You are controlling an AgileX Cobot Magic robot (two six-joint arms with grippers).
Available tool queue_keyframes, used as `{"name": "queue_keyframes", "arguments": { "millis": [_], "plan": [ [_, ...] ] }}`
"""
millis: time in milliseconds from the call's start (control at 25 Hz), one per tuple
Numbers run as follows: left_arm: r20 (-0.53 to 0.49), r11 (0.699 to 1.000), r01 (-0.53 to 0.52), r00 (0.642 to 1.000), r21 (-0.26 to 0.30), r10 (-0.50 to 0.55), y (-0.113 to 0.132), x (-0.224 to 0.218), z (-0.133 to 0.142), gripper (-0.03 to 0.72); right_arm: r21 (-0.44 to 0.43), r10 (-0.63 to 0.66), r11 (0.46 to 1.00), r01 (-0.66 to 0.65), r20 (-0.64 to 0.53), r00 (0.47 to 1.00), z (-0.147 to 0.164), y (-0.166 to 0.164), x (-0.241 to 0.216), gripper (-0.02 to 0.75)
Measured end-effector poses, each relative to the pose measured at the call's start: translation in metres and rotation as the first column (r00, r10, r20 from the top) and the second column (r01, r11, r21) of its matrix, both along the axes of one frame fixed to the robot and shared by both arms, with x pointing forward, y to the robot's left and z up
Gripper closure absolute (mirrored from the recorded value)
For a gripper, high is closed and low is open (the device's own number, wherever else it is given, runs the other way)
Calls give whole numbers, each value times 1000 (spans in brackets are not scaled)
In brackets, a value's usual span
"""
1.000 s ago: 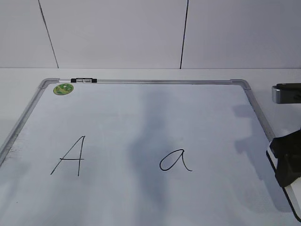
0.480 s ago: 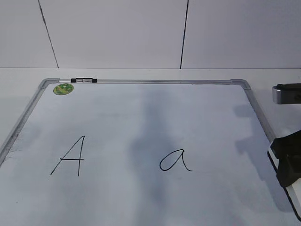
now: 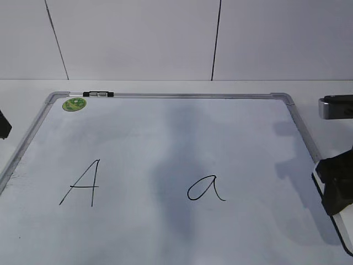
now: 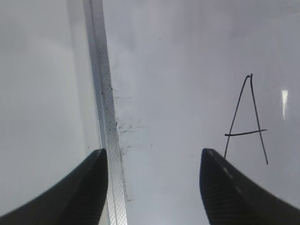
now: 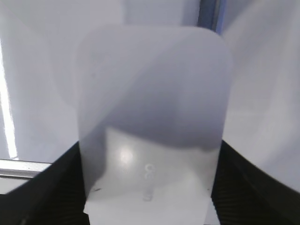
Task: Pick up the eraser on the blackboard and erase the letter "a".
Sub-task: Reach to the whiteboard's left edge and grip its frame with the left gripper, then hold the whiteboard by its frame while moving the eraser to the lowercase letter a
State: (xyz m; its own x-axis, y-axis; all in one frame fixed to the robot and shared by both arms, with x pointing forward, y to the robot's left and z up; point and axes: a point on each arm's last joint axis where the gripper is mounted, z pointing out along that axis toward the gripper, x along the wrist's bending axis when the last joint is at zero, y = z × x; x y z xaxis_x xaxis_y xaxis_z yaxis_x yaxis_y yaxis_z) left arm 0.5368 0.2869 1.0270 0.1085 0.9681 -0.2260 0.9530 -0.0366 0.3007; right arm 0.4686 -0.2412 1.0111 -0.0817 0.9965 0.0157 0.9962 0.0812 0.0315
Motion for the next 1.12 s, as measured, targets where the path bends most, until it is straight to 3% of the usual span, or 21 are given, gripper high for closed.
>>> {"name": "queue_keyframes", "arguments": {
  "millis": [440, 920, 1120],
  "plan": [
    [-199, 996, 62, 979, 63, -48, 7, 37, -51, 335, 3, -1, 1000, 1, 8, 1000, 0, 0, 1, 166],
    [-239, 995, 52, 971, 87, -30, 14, 50, -88, 407, 5, -2, 1000, 2, 8, 1000, 0, 0, 1, 166],
    [-225, 995, 42, 974, 92, -20, 16, 53, -92, 474, 6, -2, 1000, 2, 9, 1000, 0, 0, 1, 166]
  ]
}}
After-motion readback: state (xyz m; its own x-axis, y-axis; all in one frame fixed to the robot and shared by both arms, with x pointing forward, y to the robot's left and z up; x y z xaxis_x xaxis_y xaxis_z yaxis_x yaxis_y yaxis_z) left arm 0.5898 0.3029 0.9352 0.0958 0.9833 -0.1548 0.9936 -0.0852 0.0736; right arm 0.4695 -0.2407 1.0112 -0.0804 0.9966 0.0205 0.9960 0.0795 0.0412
